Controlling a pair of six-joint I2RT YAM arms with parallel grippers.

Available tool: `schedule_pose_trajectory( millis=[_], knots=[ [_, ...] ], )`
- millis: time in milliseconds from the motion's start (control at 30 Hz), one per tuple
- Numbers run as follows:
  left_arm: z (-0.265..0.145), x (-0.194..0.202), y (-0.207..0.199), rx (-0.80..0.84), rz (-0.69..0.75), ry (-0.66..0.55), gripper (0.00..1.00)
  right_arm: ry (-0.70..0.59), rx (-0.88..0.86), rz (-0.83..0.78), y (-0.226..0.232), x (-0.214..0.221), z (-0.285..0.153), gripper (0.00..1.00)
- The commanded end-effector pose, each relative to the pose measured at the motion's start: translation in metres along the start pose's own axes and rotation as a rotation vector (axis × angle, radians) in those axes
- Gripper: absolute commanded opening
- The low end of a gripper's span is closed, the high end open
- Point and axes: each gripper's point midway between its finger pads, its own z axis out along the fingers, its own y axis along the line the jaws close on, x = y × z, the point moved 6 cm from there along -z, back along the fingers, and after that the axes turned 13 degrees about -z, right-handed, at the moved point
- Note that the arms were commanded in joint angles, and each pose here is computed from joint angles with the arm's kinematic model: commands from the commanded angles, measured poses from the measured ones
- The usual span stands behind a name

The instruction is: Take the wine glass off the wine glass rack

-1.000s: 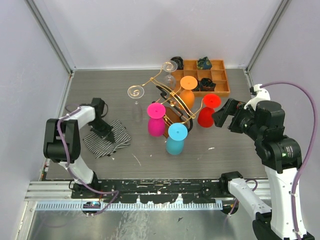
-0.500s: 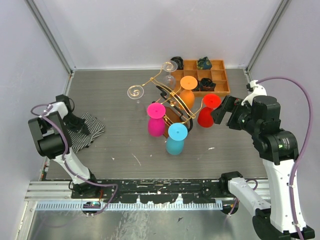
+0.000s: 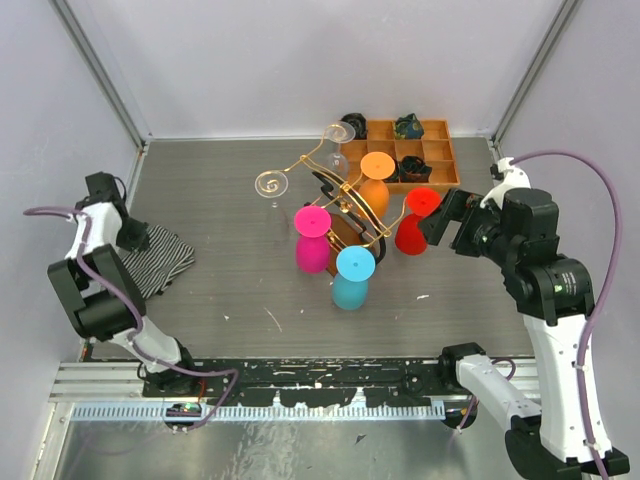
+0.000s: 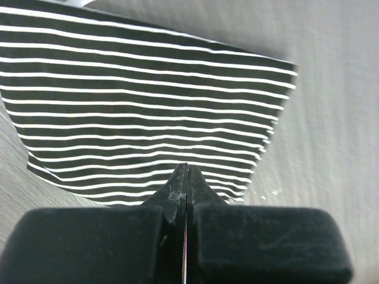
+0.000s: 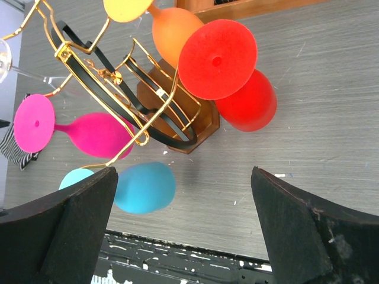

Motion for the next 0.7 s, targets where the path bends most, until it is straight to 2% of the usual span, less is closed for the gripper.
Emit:
schedule_pose_trajectory(
  millis=[0,133,233,433,467,567,667],
  knots=[
    [-0.047,0.000,-0.020,0.205,0.019,-0.079,0.00,-0.078,-0.058,0.008,0.009,-0.020,0.007,1.00],
    [-0.090,0.034,-0.045,0.362,0.140,-0.052,0.00,-0.084,-0.107,0.020,0.016,-0.031,0.015,1.00],
    [-0.118,0.070,-0.062,0.459,0.259,0.016,0.00,-0.093,-0.186,0.022,0.026,-0.042,0.019,1.00],
    [-0.163,0.129,-0.077,0.575,0.451,0.080,0.00,-0.114,-0.268,0.023,0.038,-0.067,0.033,1.00],
    [-0.171,0.136,-0.080,0.605,0.472,0.103,0.07,-0.117,-0.259,0.027,0.037,-0.071,0.039,1.00],
    [-0.195,0.149,-0.085,0.656,0.524,0.134,0.47,-0.123,-0.246,0.036,0.035,-0.084,0.061,0.98],
    [-0.216,0.150,-0.083,0.679,0.560,0.146,0.64,-0.098,-0.251,0.051,0.035,-0.093,0.087,0.91]
  ],
)
